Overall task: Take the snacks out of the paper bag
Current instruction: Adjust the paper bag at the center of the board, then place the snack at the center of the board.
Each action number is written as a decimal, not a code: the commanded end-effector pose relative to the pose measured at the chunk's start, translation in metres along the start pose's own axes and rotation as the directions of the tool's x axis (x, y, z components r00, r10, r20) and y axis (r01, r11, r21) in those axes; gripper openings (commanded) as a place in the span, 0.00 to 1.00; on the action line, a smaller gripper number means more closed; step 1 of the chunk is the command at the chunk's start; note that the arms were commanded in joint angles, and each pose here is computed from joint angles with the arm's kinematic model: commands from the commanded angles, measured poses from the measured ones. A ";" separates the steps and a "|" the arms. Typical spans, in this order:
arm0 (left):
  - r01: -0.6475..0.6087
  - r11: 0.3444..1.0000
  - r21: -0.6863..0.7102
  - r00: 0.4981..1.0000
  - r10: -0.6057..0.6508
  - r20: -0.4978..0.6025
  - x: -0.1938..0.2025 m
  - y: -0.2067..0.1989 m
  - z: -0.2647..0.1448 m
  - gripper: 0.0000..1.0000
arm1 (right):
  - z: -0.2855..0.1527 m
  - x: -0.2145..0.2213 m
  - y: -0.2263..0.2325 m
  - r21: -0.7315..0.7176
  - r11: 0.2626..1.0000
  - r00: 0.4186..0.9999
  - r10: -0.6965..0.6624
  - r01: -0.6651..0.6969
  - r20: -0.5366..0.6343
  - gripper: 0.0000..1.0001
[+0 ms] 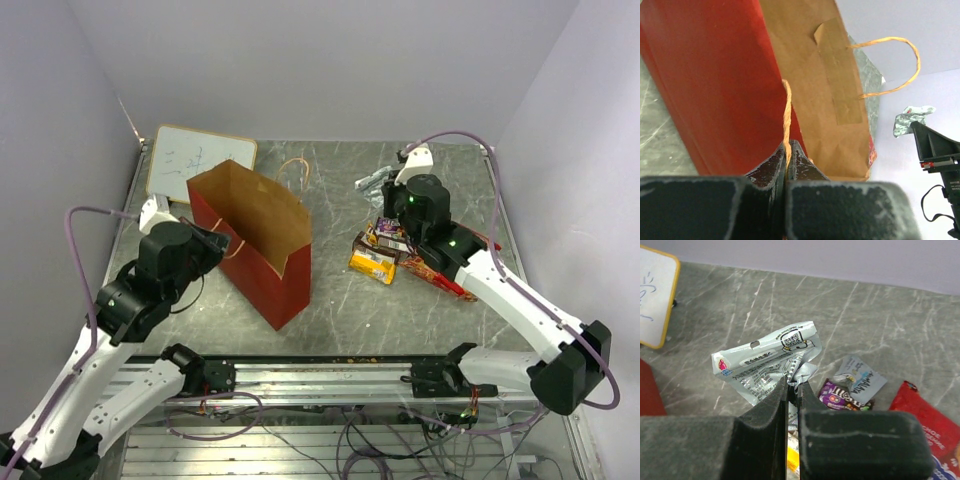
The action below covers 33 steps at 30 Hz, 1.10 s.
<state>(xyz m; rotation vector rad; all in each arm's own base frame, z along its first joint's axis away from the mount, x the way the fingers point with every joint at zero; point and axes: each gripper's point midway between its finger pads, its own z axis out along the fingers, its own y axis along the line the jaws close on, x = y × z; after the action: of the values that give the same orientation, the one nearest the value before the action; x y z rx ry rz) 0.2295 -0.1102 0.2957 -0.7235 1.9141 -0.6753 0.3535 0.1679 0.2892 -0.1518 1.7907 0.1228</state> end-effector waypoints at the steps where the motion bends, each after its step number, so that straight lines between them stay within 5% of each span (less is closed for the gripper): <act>1: 0.038 0.997 -0.073 0.999 -0.037 0.018 0.008 0.034 -0.004 0.07 | 0.008 0.009 0.016 -0.064 0.997 0.998 0.050 -0.052 -0.029 0.00; 18: 0.122 0.977 -0.174 0.992 -0.114 0.056 0.014 0.087 -0.032 0.16 | 0.031 0.059 0.029 -0.076 0.997 0.985 0.007 -0.021 -0.175 0.00; 29: 0.084 0.985 -0.150 0.987 -0.062 0.149 -0.022 0.066 -0.044 0.57 | 0.027 0.116 0.001 0.051 0.998 0.941 -0.008 0.027 -0.338 0.00; 33: 0.055 0.989 -0.140 0.985 -0.030 0.170 -0.034 0.054 -0.049 0.84 | 0.033 0.126 -0.007 0.073 0.997 0.927 -0.004 0.034 -0.376 0.00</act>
<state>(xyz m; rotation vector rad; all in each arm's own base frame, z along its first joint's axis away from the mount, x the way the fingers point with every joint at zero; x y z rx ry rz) 0.1827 -0.0517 0.2751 -0.9186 1.8591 -0.5458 0.3547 0.1761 0.1716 -0.1878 2.1332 0.0679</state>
